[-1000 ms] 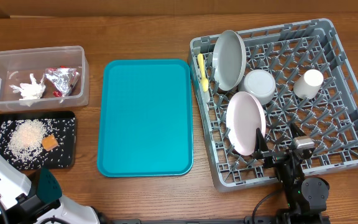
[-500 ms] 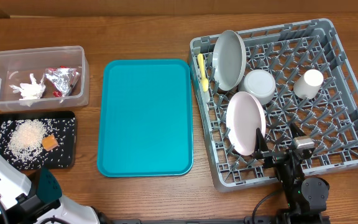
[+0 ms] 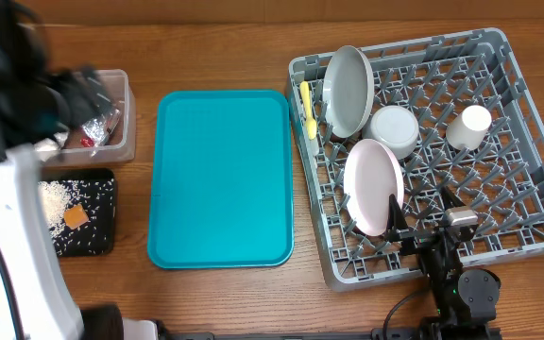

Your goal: Sort waste into correct bins and load items into the dishwasher rack

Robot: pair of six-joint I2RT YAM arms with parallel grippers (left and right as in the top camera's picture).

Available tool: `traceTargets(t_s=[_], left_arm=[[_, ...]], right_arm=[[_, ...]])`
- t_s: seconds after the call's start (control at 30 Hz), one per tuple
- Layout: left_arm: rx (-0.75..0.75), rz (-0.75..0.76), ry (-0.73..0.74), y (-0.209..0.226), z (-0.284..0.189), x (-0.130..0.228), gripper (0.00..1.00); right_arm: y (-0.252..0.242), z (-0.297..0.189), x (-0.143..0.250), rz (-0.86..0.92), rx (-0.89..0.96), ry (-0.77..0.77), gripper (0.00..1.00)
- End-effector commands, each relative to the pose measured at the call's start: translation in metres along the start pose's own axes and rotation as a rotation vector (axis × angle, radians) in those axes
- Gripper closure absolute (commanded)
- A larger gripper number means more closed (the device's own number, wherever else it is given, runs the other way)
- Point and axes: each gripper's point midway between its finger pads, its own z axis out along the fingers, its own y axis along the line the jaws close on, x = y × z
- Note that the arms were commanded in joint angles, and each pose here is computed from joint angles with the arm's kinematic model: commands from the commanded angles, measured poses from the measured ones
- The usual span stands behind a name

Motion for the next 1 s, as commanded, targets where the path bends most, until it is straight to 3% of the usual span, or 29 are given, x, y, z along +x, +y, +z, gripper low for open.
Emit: traceTargets(t_s=[0.0, 0.43, 0.6, 0.67, 0.8, 0.97], left_arm=[[0.024, 0.077, 0.032, -0.01, -0.01, 0.039, 0.0], [0.036, 0.109, 0.048, 0.03, -0.03, 0.145, 0.0], [0.046, 0.124, 0.087, 0.049, -0.017, 0.201, 0.0], [0.072, 0.061, 0.106, 0.05, -0.007, 0.22, 0.0], [-0.017, -0.08, 0.131, 0.068, 0.016, 0.242, 0.0], [-0.004, -0.107, 0.086, 0.071, 0.012, 0.243, 0.0]], right_arm=[[-0.003, 0.0, 0.001, -0.004, 0.016, -0.006, 0.0], [-0.003, 0.0, 0.001, -0.004, 0.016, -0.006, 0.0], [-0.003, 0.0, 0.001, -0.004, 0.016, -0.006, 0.0], [-0.003, 0.0, 0.001, -0.004, 0.016, -0.006, 0.0], [-0.003, 0.0, 0.001, -0.004, 0.016, -0.006, 0.0], [-0.003, 0.0, 0.001, -0.004, 0.016, -0.006, 0.0]])
